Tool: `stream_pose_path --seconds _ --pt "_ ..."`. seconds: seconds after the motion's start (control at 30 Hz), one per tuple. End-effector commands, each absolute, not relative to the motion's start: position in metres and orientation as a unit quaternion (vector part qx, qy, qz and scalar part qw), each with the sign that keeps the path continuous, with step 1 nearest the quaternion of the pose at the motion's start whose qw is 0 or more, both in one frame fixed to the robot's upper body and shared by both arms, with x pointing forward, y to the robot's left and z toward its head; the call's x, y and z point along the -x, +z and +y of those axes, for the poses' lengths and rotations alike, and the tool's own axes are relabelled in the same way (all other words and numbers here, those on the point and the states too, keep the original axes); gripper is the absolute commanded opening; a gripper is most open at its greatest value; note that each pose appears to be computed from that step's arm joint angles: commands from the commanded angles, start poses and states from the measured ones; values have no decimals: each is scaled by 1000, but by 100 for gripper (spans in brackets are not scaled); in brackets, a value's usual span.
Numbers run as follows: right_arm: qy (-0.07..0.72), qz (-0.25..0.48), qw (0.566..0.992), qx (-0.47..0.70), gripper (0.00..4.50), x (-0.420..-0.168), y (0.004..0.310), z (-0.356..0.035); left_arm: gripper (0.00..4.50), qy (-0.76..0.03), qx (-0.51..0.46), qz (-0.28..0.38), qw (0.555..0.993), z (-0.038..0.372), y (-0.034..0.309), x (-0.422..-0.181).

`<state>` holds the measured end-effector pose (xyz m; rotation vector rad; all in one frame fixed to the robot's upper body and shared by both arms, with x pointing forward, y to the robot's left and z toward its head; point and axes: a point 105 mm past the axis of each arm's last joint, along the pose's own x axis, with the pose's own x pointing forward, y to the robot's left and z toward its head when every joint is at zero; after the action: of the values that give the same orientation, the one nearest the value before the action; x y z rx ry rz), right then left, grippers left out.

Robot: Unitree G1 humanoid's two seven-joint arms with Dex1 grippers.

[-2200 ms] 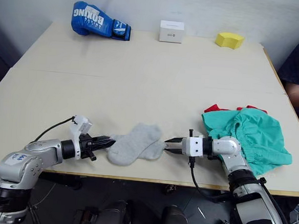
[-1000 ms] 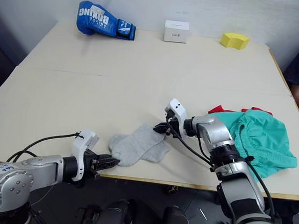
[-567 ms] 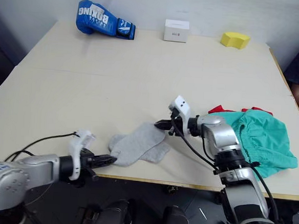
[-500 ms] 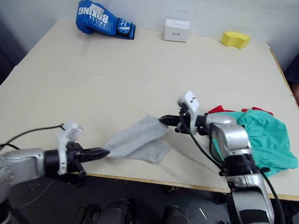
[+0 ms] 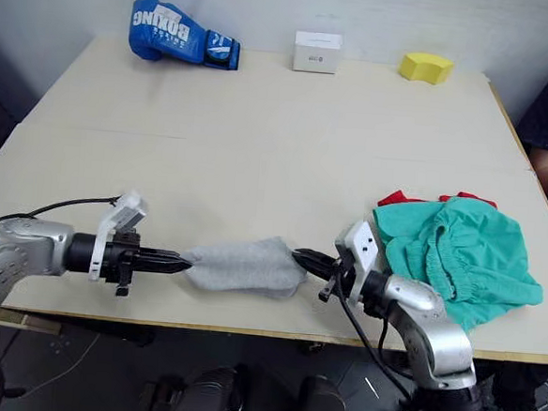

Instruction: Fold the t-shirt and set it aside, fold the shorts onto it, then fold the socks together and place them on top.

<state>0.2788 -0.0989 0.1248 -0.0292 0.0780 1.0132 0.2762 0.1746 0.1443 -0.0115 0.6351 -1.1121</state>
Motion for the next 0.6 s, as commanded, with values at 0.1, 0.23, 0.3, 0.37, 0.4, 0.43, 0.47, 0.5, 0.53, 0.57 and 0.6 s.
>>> stream_pose_path --seconds 0.1,0.23,0.3,0.37,0.4,0.43,0.47,0.5,0.53,0.57,0.6 --pt "479 3 877 47 0 -274 125 -94 5 -531 -17 286 797 172 142 -290" --pt "489 6 871 54 0 -272 117 -93 5 -520 -33 293 802 176 135 -296" --pt "489 -2 871 51 0 -272 115 -93 5 -510 -36 292 808 178 132 -299" --pt "489 6 871 40 0 -273 113 -93 5 -514 -26 288 807 176 134 -298" --pt "490 12 871 36 0 -274 111 -93 5 -515 -22 286 808 176 136 -297" --pt "490 16 871 33 0 -274 110 -93 5 -516 -19 284 808 175 136 -297" --pt "493 26 869 28 21 -273 108 -93 1 -511 -16 286 810 176 136 -297" --pt "480 37 876 12 46 -276 107 -95 24 -512 -31 290 808 176 135 -296" --pt "485 39 873 10 67 -276 109 -94 49 -503 -41 285 815 177 135 -298" --pt "484 34 874 22 102 -278 112 -94 73 -500 -40 277 820 176 137 -299" --pt "484 29 874 33 129 -279 114 -95 96 -498 -38 270 823 175 138 -300"
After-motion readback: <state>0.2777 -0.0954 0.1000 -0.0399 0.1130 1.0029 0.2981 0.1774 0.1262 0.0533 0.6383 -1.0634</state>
